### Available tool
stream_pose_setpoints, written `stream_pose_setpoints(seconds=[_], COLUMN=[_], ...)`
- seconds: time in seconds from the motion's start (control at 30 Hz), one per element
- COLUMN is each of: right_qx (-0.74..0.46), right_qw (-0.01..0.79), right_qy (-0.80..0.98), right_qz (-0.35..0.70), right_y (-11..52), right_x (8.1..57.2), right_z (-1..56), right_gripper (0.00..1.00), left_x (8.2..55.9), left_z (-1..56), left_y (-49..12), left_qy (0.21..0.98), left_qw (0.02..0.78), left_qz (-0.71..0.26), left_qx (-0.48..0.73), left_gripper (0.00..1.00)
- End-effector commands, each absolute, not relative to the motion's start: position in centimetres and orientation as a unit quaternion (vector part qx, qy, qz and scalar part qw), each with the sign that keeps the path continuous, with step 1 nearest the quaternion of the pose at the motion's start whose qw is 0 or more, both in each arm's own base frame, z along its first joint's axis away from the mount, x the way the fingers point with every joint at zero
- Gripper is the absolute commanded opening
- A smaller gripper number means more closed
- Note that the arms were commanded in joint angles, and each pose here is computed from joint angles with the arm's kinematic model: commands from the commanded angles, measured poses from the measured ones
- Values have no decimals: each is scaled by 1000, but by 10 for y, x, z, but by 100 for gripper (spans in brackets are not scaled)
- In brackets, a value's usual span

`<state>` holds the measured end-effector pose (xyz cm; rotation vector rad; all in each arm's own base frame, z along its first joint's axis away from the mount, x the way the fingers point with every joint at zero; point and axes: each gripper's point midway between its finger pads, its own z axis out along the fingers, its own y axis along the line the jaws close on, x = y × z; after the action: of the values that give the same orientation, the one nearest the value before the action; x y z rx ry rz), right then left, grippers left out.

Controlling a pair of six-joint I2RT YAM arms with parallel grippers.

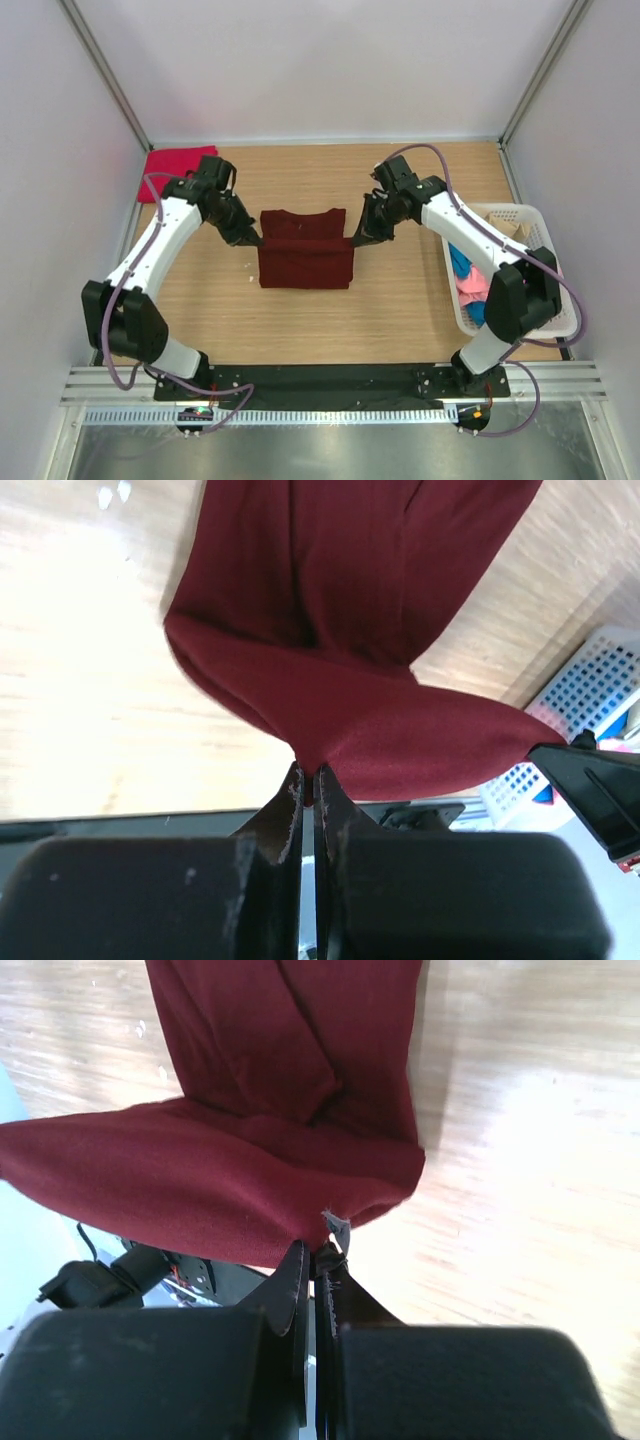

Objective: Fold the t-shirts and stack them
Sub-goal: Fold the tshirt

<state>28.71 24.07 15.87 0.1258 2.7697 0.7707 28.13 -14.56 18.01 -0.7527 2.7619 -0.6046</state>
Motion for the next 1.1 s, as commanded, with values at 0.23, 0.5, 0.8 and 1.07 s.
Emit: stream_pose_setpoints(seconds=[0.23,0.5,0.8,1.07], right_qx=[24,24,33,42], right_qw=[130,133,126,121], right_qy=[945,942,941,938], right_qz=[300,309,311,320], right_y=[248,255,260,263], right_x=[343,376,398,418], right_z=[168,166,155,142], right_gripper=[1,1,1,1], left_x=[337,368,395,420], left_z=[179,173,166,151], left_y=[-146,-140,-142,-142], left_qy=[934,931,928,928], left_qw=[129,131,128,120], left_qz=[-221,-223,-233,-233], left_qx=[-249,-258,-261,-263], left_gripper=[0,0,0,0])
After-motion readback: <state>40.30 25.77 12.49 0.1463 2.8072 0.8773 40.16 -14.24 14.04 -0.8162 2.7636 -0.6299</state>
